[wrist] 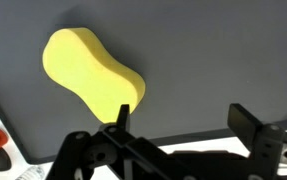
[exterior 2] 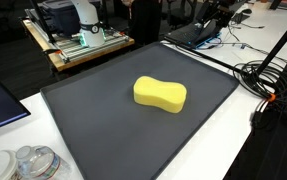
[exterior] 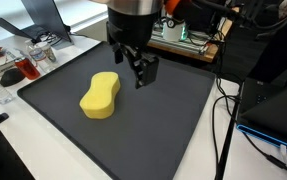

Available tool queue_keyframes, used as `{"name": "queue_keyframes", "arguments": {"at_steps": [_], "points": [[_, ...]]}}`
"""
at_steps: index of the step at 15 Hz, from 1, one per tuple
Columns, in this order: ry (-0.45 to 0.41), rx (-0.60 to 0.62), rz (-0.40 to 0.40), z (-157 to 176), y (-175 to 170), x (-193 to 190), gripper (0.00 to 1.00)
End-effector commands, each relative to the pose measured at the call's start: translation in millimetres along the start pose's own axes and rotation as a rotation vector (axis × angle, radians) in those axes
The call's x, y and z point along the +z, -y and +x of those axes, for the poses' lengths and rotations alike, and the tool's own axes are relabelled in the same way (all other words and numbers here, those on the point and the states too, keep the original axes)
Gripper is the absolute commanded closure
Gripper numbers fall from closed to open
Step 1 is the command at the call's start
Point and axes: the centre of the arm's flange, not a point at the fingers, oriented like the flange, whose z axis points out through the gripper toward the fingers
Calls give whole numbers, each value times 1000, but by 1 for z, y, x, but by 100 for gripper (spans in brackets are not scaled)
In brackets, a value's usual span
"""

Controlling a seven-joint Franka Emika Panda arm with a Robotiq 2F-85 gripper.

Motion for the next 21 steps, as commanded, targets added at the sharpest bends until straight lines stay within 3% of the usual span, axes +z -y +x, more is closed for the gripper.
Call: {"name": "queue_keyframes", "arguments": {"at_steps": [1, 5, 6, 7, 12, 15, 16, 21], "points": [[60, 167, 16, 49, 11, -18, 0], [94, 273, -7, 73, 0, -16, 0], [106, 244, -4, 73, -2, -16, 0], [70, 224, -22, 36, -21, 0, 0], [77, 234, -21, 41, -22, 2, 0], [98, 294, 6, 66, -15, 9, 0], [116, 288, -21, 69, -19, 12, 0], [164, 283, 17, 100, -67, 23, 0]]}}
